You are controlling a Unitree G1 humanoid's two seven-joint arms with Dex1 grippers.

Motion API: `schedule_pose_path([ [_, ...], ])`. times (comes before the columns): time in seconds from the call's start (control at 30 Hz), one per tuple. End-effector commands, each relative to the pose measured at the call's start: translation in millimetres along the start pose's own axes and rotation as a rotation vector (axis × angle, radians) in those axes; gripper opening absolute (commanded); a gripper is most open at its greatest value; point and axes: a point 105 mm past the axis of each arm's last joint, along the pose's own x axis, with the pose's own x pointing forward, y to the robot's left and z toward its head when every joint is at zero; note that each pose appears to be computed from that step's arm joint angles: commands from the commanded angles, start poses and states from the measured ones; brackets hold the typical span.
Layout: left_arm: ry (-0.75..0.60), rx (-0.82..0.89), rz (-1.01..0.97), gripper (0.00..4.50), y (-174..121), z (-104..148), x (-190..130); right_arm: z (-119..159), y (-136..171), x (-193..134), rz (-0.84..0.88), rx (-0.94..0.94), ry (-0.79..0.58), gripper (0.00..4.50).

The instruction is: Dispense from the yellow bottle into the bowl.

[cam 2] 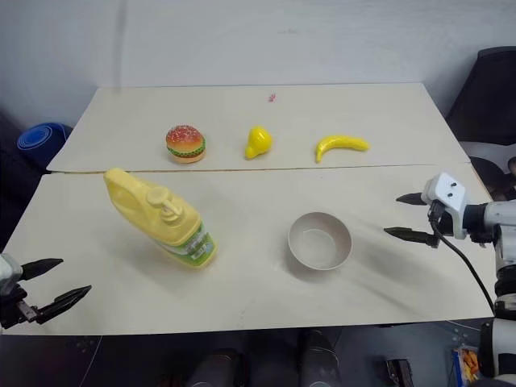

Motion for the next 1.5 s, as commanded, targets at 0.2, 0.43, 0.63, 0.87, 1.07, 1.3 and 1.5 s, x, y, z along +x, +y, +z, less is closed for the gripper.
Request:
schedule_pose_path([
  [0.2,-0.171,0.079,-0.267,4.47,-29,93,-18,58,28,-3,0.098,-0.106,-0.141,4.50],
  [0.43,-0.173,0.223,-0.669,4.47,-93,151,-27,80,106,26,0.313,-0.225,-0.156,4.50],
  [0.63,-0.056,0.366,-0.842,4.49,-124,135,-15,72,140,55,0.341,-0.282,-0.125,4.32],
  [0.87,-0.050,0.441,-0.865,4.50,-125,132,-1,49,148,79,0.296,-0.323,-0.050,2.93],
  [1.07,-0.072,0.460,-0.864,4.50,-124,139,3,35,145,97,0.249,-0.362,-0.021,2.74],
  [1.3,-0.090,0.464,-0.855,4.50,-122,144,4,30,147,108,0.237,-0.371,-0.025,1.37],
  [1.5,-0.112,0.460,-0.839,4.50,-121,151,6,29,148,108,0.235,-0.374,-0.039,0.78],
])
